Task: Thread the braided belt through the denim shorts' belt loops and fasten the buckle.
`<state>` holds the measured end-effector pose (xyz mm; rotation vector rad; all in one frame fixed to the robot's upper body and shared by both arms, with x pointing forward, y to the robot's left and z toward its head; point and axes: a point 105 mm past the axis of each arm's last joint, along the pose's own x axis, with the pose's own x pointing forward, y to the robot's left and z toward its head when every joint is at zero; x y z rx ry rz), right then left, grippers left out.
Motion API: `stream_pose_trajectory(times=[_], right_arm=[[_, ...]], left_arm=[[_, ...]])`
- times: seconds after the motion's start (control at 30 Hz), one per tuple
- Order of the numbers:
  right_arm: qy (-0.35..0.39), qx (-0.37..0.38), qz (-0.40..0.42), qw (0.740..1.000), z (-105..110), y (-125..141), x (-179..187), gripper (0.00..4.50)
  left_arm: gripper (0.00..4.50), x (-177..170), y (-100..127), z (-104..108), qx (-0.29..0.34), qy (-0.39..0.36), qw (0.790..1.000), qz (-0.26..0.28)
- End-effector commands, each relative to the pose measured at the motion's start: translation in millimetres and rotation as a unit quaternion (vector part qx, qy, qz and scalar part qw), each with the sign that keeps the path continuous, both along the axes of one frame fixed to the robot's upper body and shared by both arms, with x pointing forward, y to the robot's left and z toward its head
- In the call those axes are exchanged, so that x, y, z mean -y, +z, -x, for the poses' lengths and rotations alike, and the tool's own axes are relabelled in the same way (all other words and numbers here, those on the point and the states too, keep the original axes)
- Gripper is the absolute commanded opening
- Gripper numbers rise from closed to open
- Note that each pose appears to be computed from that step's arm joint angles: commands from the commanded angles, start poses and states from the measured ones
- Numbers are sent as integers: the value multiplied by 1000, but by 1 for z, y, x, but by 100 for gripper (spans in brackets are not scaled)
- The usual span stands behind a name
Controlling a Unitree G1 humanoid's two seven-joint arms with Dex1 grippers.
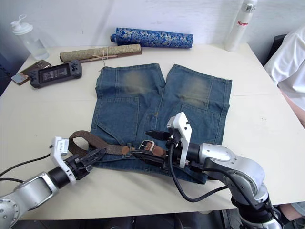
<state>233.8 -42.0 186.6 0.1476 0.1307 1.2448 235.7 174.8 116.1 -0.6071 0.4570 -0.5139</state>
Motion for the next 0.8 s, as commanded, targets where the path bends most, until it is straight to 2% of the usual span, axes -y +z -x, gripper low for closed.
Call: stream_pose_trajectory(times=[0.03,0.17,0.3,0.47,0.57,0.67,0.77,0.8], right_arm=[[-3,20,-6,1000,2,8,1,442],[-9,19,-2,1000,3,6,2,442],[-14,35,21,999,3,2,2,442],[-25,136,110,984,-5,-11,5,442],[-21,217,138,966,-6,-19,3,442],[-9,331,157,930,-4,-22,1,442],[-3,392,160,906,-7,-22,2,442],[5,421,171,891,-8,-24,2,442]], left_arm=[[0,14,6,-3,22,-39,999,4],[0,25,8,-7,39,-68,997,8],[0,18,3,-10,36,-78,996,5],[0,10,-4,-14,29,-105,994,-10],[0,13,-3,-16,34,-134,990,-8],[0,26,0,-17,44,-177,983,2],[0,34,3,-19,48,-201,978,13],[0,37,3,-20,48,-213,976,16]])
